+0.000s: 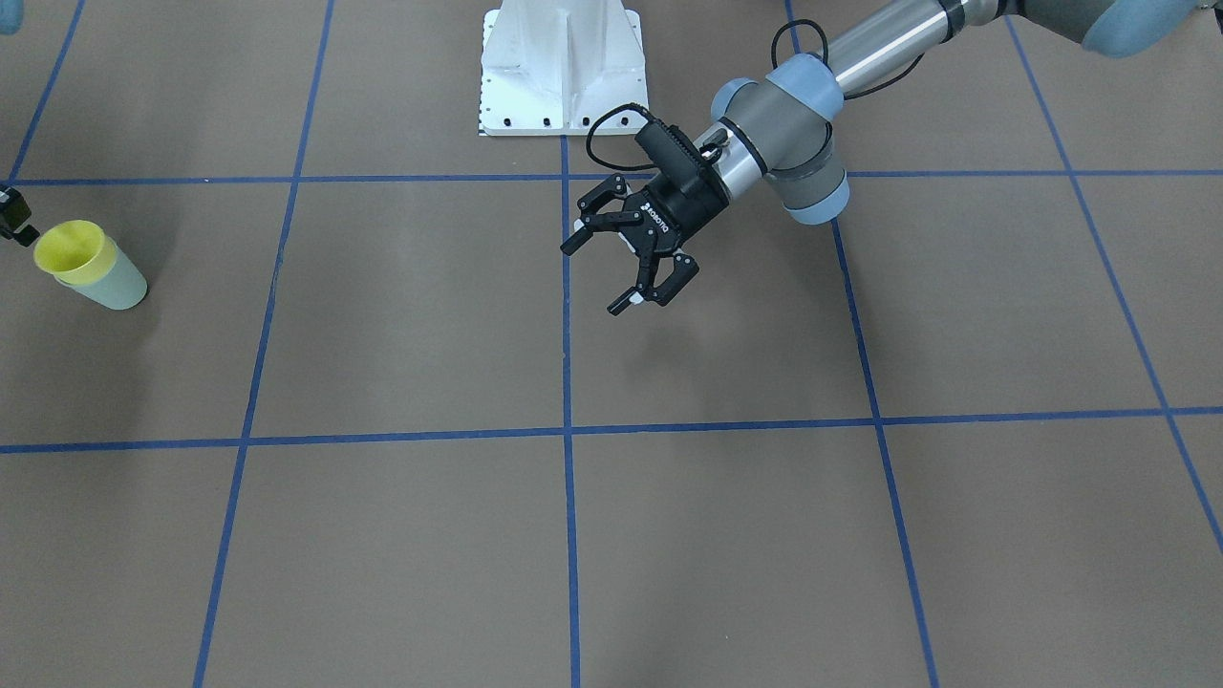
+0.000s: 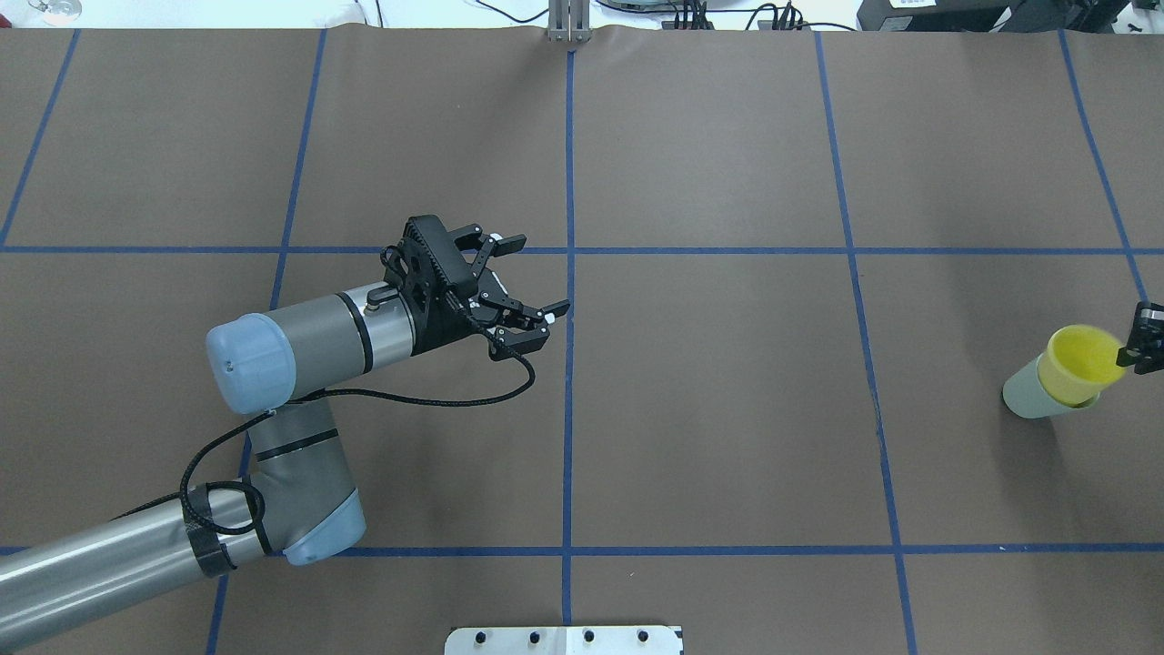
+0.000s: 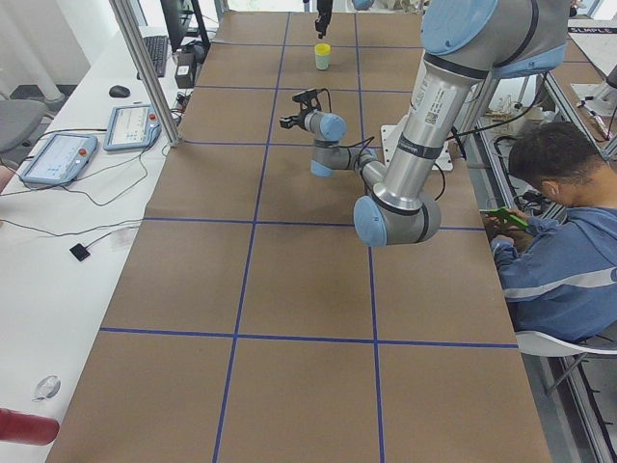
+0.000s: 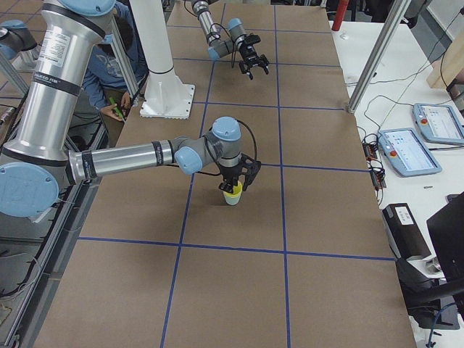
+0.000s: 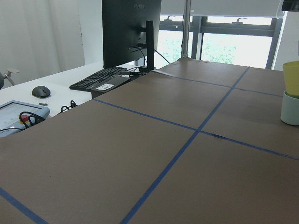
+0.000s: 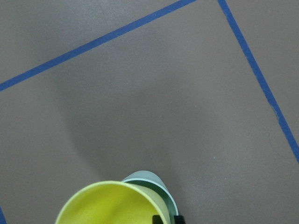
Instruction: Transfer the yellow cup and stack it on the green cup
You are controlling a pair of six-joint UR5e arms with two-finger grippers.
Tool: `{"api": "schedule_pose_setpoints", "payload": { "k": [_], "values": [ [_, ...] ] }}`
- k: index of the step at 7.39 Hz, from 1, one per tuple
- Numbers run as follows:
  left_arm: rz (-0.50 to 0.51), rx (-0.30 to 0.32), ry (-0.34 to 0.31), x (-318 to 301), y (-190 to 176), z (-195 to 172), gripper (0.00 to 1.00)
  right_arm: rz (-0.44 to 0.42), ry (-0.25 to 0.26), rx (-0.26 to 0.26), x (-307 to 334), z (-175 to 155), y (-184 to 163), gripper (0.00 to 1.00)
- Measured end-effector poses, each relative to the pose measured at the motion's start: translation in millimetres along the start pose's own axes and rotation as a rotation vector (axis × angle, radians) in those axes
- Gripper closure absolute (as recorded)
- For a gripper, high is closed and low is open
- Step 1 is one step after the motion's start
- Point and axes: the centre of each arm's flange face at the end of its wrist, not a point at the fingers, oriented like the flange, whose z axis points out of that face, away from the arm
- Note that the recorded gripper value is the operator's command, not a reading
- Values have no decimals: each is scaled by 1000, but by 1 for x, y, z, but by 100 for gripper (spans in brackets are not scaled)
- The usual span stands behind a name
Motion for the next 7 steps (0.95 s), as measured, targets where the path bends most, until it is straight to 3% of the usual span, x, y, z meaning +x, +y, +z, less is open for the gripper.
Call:
{"api": "schedule_pose_setpoints", "payload": {
  "k": [3,4,6,7],
  "values": [
    [1,-2,-15,-3,3,-1,1,-9,-8,3,-2,0,0,39],
    [4,-11,-47,-13,12,-6,1,-24,-29,16,-5,-3,0,0],
    [23,-61,-164,-71,35,-29,1,-49,-59,63,-11,-8,-4,0],
    [19,-132,-248,-124,49,-43,1,-55,-71,94,-15,-13,-10,0]
  ]
}}
